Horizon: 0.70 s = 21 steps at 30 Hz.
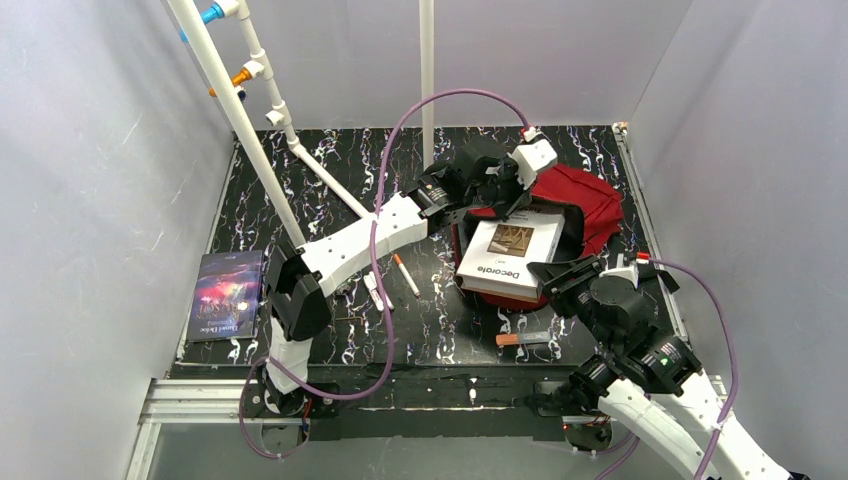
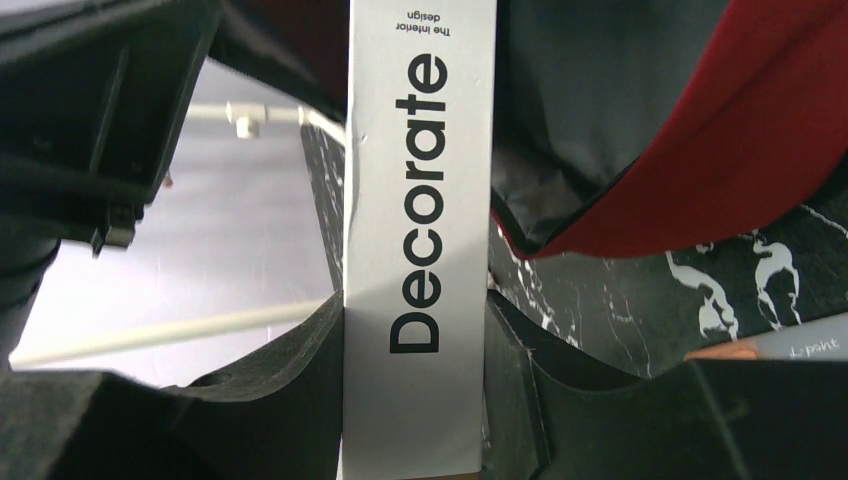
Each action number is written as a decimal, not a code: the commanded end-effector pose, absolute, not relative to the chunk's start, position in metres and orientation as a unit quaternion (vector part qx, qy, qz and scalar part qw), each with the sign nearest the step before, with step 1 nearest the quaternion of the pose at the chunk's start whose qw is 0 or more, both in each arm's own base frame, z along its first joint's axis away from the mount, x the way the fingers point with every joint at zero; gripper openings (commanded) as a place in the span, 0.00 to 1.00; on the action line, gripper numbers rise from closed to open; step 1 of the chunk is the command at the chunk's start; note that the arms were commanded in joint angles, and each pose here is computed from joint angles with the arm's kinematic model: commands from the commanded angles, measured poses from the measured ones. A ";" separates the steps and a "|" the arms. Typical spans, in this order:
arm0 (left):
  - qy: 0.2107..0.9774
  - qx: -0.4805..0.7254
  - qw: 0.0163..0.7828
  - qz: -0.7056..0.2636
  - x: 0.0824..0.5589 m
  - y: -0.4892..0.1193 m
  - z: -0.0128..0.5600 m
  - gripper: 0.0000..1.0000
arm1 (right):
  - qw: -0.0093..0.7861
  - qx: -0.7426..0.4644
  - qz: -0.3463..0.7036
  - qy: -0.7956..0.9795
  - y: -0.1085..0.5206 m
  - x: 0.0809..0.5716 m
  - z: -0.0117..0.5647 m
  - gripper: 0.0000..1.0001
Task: Pack the student bag
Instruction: Place the book in the student bag.
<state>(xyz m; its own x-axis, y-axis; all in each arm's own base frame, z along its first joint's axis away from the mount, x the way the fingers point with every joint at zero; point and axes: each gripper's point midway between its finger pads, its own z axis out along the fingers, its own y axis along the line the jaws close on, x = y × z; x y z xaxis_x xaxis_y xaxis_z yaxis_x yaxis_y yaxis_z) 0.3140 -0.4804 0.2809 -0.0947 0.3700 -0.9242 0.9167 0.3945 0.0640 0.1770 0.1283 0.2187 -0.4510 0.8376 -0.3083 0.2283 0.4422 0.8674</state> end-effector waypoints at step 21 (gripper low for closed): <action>0.640 0.497 0.524 -0.262 0.295 -0.449 0.338 0.00 | 0.519 0.383 0.238 0.726 0.092 0.238 0.176 0.01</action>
<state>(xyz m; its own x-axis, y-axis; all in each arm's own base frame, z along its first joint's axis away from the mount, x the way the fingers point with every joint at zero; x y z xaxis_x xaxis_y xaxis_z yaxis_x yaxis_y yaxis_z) 0.3029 -0.4653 0.2862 -0.0539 0.4103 -0.9103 0.9248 0.3644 0.1095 0.2302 0.1106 0.1511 -0.2878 0.7949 -0.5341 0.3179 0.6054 0.7297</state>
